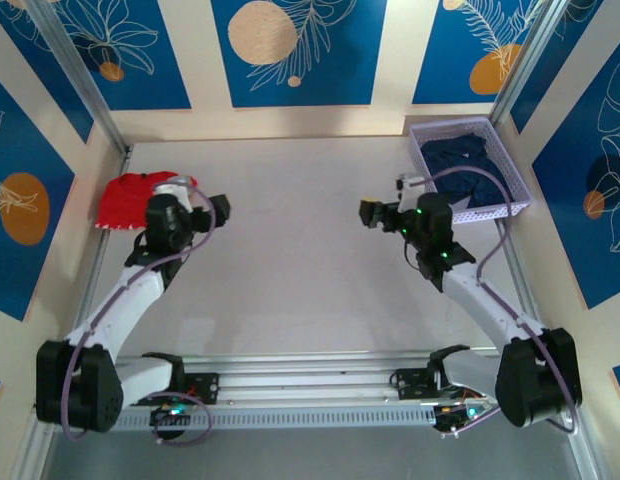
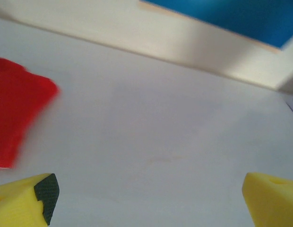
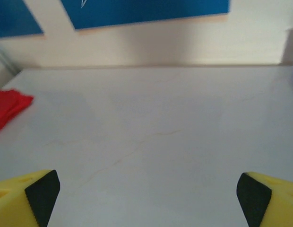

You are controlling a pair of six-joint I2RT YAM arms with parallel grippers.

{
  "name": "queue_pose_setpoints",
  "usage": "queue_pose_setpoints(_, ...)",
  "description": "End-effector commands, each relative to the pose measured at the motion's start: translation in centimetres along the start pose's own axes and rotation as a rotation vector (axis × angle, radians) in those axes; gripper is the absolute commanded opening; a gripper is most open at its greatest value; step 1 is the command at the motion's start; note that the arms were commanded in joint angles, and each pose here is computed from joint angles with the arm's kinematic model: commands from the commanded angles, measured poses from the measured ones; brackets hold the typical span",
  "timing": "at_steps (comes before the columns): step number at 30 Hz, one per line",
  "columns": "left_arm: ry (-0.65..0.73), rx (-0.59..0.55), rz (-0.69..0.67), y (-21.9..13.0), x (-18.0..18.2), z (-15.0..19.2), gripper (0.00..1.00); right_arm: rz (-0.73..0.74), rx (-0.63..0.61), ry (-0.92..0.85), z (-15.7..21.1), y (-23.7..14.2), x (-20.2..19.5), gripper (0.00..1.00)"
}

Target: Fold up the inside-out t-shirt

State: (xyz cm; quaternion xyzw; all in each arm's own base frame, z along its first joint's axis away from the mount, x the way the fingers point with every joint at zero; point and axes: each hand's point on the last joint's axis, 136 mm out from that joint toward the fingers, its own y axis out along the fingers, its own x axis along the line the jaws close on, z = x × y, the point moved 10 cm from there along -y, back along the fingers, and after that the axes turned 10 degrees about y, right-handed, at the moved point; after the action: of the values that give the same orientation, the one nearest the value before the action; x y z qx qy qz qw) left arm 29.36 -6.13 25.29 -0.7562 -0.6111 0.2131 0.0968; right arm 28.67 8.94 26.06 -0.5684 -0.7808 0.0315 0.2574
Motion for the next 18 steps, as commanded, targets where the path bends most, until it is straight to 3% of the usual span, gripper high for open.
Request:
queue_pose_setpoints(1, -0.008, 0.139, 0.16, 1.4, -3.5, 0.2, 1.0, 0.253, 0.12, 0.046, -1.2, 0.7, -2.8, 0.98)
queue_pose_setpoints(8, 0.107, 0.226, 0.334, 4.0, -11.0, 1.4, 1.0, 0.629, 0.148, 0.288, -7.0, 3.0, -13.1, 0.97)
queue_pose_setpoints(18, 0.152, 0.353, 0.356, 6.4, -13.7, 3.7, 1.0, 0.777, 0.259, 0.554, -8.7, 9.4, -23.7, 0.94)
